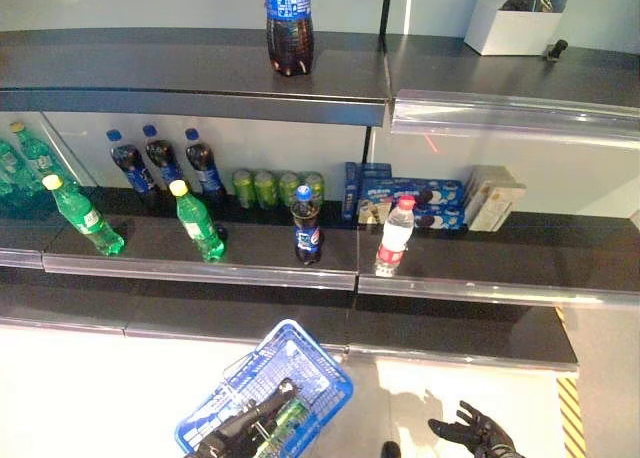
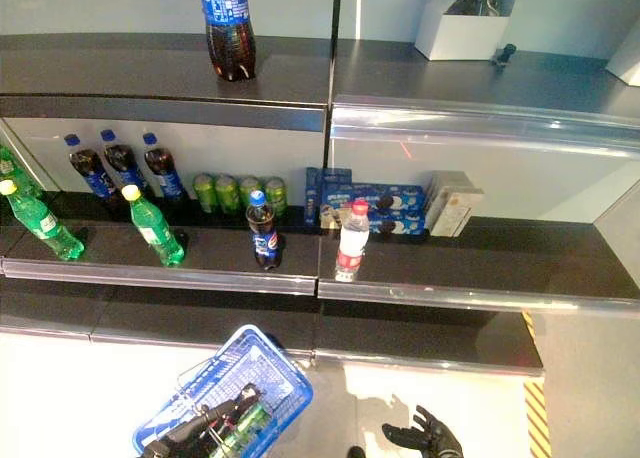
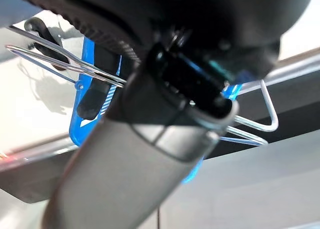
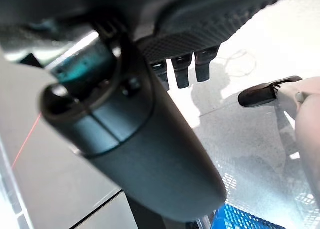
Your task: Pick up the drink and place into the basket.
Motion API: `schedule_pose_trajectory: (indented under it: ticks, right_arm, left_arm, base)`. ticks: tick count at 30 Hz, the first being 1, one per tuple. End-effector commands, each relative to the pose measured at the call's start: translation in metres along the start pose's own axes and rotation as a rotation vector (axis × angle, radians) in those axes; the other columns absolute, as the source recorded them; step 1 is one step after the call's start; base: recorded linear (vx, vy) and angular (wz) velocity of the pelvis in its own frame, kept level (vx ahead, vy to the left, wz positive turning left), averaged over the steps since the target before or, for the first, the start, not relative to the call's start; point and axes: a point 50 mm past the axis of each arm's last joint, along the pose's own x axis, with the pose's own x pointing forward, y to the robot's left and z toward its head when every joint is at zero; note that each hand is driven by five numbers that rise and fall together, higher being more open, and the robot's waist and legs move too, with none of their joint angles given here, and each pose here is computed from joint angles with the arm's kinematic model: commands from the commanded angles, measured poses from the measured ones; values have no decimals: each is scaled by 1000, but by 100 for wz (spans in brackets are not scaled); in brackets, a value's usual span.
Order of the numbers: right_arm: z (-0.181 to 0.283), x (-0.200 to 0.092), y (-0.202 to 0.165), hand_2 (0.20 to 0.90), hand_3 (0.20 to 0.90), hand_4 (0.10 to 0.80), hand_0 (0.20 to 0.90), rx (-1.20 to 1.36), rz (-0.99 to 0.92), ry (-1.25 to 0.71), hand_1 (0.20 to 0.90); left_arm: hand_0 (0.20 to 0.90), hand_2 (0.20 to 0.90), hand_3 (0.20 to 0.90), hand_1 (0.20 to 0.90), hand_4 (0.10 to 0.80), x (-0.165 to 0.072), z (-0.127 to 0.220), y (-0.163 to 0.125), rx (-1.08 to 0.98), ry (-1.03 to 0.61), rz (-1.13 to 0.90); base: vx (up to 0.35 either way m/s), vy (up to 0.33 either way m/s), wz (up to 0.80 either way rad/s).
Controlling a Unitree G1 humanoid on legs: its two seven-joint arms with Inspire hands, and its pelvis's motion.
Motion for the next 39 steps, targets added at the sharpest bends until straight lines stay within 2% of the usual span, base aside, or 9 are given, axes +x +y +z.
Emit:
schedule_pose_trajectory:
  ticks: [1, 9, 20, 22, 26, 28, 35, 39]
  right_arm:
    - [22, 4, -5, 900, 900, 800, 900, -26, -14, -71, 900]
    - [14, 2, -7, 900, 900, 800, 900, -59, -17, -44, 900]
    - [12, 2, -4, 900, 900, 800, 900, -115, -6, -32, 900]
    - [19, 5, 0, 900, 900, 800, 900, -140, 3, -45, 900]
    - [71, 16, 11, 900, 900, 800, 900, -115, -1, -181, 900]
    - [85, 17, 12, 900, 900, 800, 900, -108, -3, -219, 900]
    - [114, 15, 16, 900, 900, 800, 900, -243, 23, -356, 900]
    - [156, 8, 31, 900, 900, 800, 900, -380, 40, -544, 900]
  left_arm:
    - [300, 300, 200, 300, 100, 7, 26, -34, -69, -87, -291]
    - [300, 300, 200, 300, 100, 5, 22, -29, -135, -102, -289]
    - [300, 300, 200, 300, 100, 6, 26, -32, -89, -111, -298]
    - [300, 300, 200, 300, 100, 10, 38, -45, -79, -151, -335]
    - [300, 300, 200, 300, 100, 21, 71, -95, -27, -240, -502]
    - [300, 300, 200, 300, 100, 23, 75, -110, -22, -249, -545]
    - [300, 300, 200, 300, 100, 25, 71, -121, -32, -214, -590]
    - [300, 300, 200, 300, 100, 28, 75, -130, -10, -216, -603]
  base:
    - [0, 0, 0]
    - [8, -1, 1]
    - [-19, 8, 4]
    - [-186, 2, 1]
    - [-407, 5, 3]
    - [-221, 14, 24]
    - [-89, 26, 8]
    - [-134, -7, 5]
